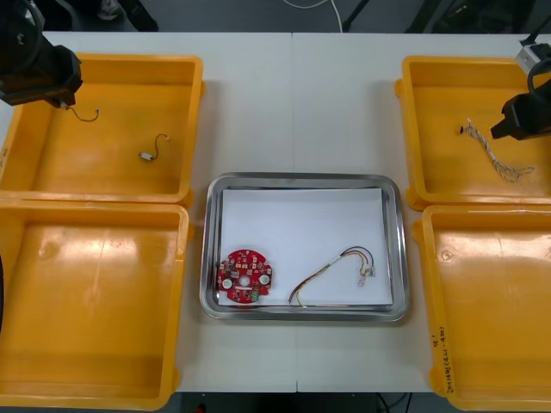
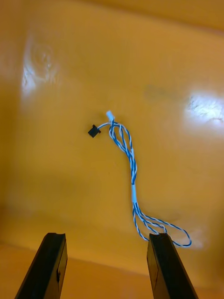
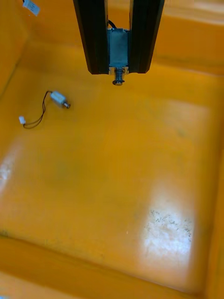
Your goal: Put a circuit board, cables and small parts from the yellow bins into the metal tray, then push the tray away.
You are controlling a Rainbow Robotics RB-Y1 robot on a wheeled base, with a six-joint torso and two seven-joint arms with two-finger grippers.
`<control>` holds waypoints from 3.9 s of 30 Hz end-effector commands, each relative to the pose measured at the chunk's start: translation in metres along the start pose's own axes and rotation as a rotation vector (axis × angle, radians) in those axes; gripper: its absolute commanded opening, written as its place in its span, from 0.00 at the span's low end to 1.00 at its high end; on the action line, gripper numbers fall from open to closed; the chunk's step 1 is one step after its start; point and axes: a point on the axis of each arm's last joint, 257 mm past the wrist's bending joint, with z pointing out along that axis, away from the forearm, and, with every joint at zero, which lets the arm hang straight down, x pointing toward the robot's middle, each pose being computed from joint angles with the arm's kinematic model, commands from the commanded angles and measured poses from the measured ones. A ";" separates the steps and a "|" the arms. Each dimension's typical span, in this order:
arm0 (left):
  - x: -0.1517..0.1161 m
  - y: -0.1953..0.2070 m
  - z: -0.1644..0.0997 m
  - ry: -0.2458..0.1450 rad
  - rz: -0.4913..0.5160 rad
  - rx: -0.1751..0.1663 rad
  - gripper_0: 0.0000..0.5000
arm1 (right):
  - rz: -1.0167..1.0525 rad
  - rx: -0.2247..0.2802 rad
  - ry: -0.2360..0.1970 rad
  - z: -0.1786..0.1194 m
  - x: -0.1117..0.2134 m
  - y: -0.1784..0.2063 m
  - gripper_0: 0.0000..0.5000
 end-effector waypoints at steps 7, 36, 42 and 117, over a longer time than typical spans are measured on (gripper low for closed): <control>0.003 -0.009 -0.061 -0.047 0.095 -0.040 0.00 | -0.174 0.092 -0.031 0.009 -0.005 -0.017 1.00; 0.125 -0.237 -0.041 0.028 0.287 0.160 0.00 | -0.130 0.083 -0.103 0.040 -0.038 -0.051 1.00; 0.157 -0.245 -0.022 0.099 0.352 0.129 0.00 | -0.071 0.044 -0.122 0.049 -0.044 -0.040 1.00; 0.220 -0.238 0.106 0.022 0.399 0.161 1.00 | -0.130 0.025 -0.020 0.095 0.028 -0.040 0.00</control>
